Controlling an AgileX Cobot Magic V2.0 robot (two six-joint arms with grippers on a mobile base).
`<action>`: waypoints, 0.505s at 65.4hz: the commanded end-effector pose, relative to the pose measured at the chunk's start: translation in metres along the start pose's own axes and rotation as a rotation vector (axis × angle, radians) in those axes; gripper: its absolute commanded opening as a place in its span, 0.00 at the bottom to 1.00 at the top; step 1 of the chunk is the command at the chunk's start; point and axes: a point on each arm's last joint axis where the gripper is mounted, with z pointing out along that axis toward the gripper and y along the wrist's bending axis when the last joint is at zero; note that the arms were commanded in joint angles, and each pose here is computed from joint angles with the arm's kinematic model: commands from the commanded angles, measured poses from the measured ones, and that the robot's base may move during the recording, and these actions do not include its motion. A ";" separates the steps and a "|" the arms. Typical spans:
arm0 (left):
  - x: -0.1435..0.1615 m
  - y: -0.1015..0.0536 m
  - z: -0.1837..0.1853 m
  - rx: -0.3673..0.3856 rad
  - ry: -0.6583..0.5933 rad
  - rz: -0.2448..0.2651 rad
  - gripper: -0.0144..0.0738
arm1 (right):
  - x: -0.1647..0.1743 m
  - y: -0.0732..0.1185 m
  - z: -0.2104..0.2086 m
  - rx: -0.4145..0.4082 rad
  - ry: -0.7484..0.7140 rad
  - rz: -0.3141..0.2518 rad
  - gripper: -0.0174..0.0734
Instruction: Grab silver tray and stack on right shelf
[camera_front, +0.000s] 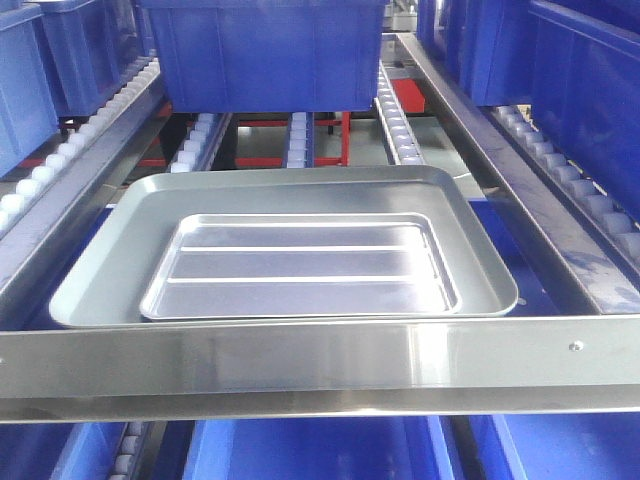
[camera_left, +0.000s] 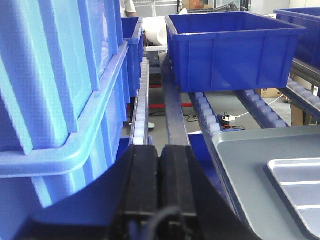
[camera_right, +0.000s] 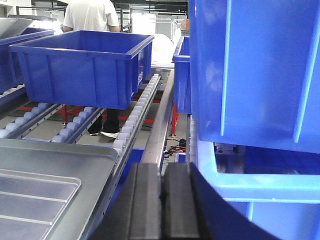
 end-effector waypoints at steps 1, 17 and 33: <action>0.002 -0.001 0.001 0.001 -0.040 -0.011 0.07 | -0.009 0.000 -0.002 0.006 -0.104 -0.022 0.25; 0.002 -0.001 0.001 0.001 -0.040 -0.011 0.07 | -0.009 0.000 -0.002 0.006 -0.104 -0.022 0.25; 0.002 -0.001 0.001 0.001 -0.040 -0.011 0.07 | -0.009 0.000 -0.002 0.006 -0.104 -0.022 0.25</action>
